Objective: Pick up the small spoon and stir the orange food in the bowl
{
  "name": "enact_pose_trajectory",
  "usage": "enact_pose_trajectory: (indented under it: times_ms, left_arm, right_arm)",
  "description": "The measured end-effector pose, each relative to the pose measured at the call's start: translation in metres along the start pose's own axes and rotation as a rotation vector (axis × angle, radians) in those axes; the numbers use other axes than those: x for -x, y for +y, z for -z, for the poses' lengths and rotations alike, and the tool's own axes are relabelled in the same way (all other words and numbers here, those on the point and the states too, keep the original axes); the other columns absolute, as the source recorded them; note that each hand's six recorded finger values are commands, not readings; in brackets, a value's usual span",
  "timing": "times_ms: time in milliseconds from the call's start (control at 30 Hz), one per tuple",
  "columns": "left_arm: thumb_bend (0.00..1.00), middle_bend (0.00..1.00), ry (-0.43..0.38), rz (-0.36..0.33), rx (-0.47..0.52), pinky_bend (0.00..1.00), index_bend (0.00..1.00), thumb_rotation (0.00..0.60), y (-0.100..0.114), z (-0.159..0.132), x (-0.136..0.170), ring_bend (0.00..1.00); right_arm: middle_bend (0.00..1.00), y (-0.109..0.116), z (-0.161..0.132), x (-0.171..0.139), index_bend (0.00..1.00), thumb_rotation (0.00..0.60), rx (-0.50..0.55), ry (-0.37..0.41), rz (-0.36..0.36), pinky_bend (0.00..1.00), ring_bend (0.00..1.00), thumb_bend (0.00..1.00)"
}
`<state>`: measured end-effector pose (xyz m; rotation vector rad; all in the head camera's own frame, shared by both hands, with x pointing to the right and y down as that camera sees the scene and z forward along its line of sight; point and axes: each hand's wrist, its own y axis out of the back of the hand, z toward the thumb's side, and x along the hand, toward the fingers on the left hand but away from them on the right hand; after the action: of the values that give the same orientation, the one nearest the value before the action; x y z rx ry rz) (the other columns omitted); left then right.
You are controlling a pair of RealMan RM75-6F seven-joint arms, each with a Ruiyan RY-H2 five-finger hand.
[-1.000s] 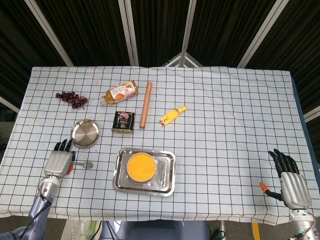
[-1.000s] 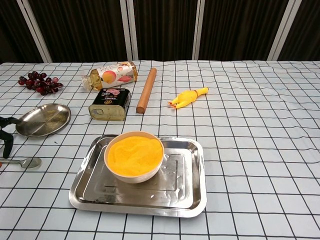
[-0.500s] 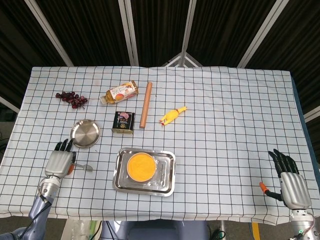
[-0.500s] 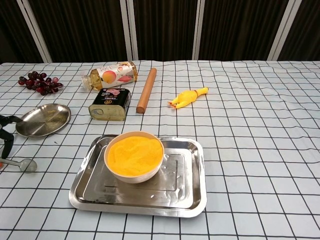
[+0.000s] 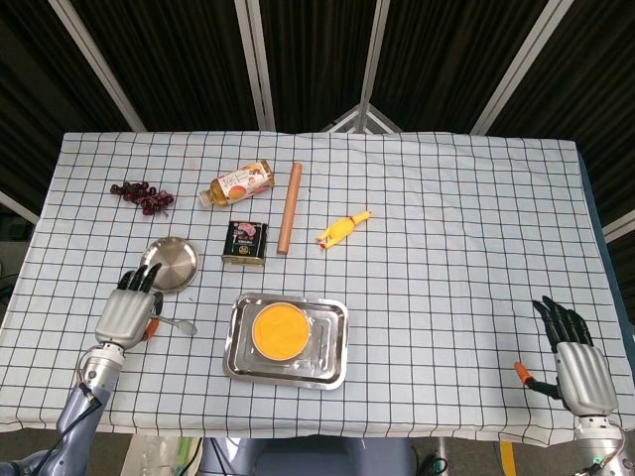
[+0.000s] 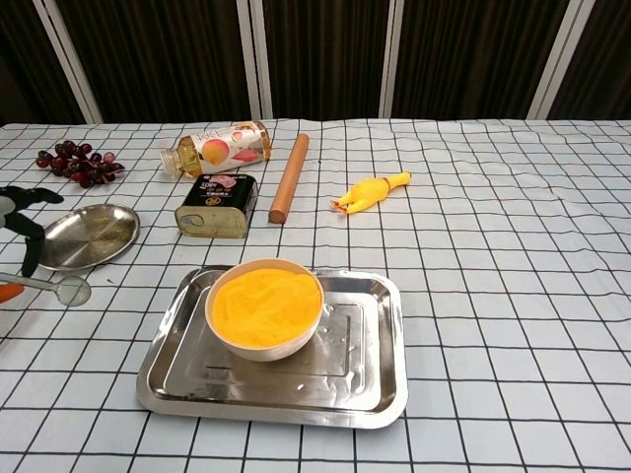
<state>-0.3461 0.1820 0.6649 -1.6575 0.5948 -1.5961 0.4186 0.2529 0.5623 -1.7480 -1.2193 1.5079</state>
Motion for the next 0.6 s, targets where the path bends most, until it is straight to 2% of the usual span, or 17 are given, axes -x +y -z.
enact_pose_trajectory:
  times_ms: [367, 600]
  left_arm:
    - [0.51, 0.01, -0.057, -0.011, -0.006, 0.11, 0.53, 0.600, 0.033, -0.046, -0.012, 0.01]
    - [0.51, 0.01, -0.080, 0.004, -0.027, 0.11, 0.53, 0.600, 0.051, -0.099, -0.026, 0.01]
  right_arm:
    - [0.00, -0.001, 0.001, 0.000, 0.00, 0.600, 0.002, -0.005, -0.002, 0.00, 0.00, 0.32]
    - [0.00, 0.000, 0.001, 0.001, 0.00, 0.600, 0.010, -0.005, -0.003, 0.00, 0.00, 0.32]
